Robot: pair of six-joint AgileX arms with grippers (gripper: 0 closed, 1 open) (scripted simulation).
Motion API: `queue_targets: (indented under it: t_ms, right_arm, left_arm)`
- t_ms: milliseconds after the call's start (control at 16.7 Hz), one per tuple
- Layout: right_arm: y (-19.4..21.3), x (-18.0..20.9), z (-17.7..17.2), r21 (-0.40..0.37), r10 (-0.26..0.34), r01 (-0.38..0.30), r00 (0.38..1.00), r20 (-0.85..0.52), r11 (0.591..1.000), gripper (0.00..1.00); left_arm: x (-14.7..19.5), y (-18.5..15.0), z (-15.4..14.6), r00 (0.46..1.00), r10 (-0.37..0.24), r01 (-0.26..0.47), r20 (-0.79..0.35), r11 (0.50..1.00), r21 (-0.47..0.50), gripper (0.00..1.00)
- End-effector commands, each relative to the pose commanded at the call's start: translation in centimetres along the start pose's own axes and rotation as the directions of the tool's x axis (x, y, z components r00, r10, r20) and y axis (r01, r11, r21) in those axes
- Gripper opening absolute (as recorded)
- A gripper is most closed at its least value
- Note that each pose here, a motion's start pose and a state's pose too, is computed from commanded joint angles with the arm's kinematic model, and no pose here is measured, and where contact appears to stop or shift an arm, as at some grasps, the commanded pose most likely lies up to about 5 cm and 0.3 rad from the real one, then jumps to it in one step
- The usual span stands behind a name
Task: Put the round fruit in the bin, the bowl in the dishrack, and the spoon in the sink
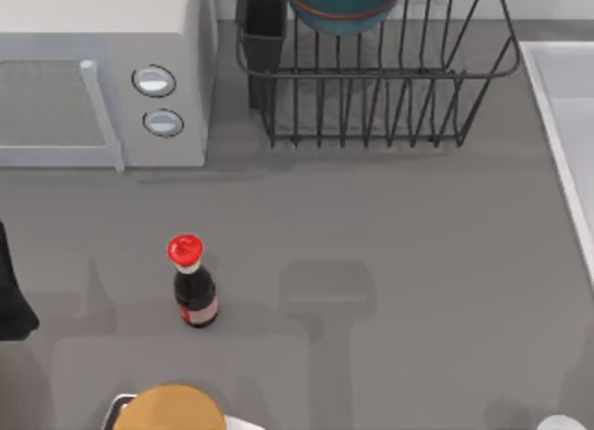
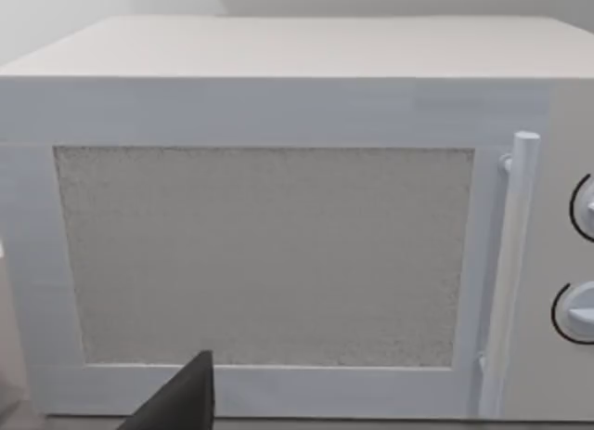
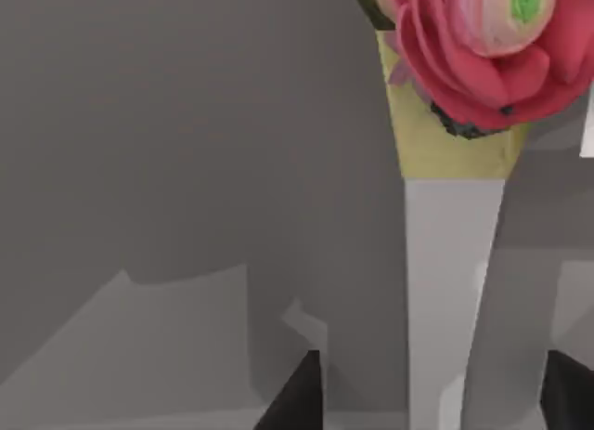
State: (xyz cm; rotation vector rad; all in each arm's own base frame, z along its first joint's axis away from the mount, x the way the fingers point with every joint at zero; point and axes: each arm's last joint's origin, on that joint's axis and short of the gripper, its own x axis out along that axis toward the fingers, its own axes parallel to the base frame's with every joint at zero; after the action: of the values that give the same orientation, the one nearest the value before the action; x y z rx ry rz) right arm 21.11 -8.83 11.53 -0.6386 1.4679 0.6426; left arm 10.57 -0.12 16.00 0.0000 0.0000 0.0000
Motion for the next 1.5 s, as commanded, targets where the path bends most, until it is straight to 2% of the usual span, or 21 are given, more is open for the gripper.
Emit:
queue_targets:
  t_ms: [240, 480, 660, 1020, 1260, 1500]
  right_arm:
    - [-0.6, -2.6, 0.2, -0.008, -0.004, 0.004, 1.000, 0.003, 1.000, 0.00]
    - [-0.3, -7.0, 0.2, -0.006, 0.028, -0.028, 1.000, -0.009, 1.000, 0.00]
    - [0.0, -9.6, 0.1, -0.001, 0.005, -0.005, 1.000, -0.002, 1.000, 0.00]
    - [-0.2, -9.9, 0.2, 0.000, 0.007, -0.007, 1.000, -0.003, 1.000, 0.00]
    - [-2.8, -10.7, 1.8, -0.010, 0.043, -0.044, 0.999, -0.018, 0.999, 0.00]
    - [-8.0, -11.9, 5.3, -0.027, 0.075, -0.076, 0.997, -0.035, 0.997, 0.00]
  left_arm:
    - [0.0, 0.0, 0.0, 1.000, 0.000, 0.000, 0.000, 1.000, 0.000, 1.00]
    - [0.0, 0.0, 0.0, 1.000, 0.000, 0.000, 0.000, 1.000, 0.000, 1.00]
    - [0.0, 0.0, 0.0, 1.000, 0.000, 0.000, 0.000, 1.000, 0.000, 1.00]
    - [0.0, 0.0, 0.0, 1.000, 0.000, 0.000, 0.000, 1.000, 0.000, 1.00]
    - [0.0, 0.0, 0.0, 1.000, 0.000, 0.000, 0.000, 1.000, 0.000, 1.00]
    - [0.0, 0.0, 0.0, 1.000, 0.000, 0.000, 0.000, 1.000, 0.000, 1.00]
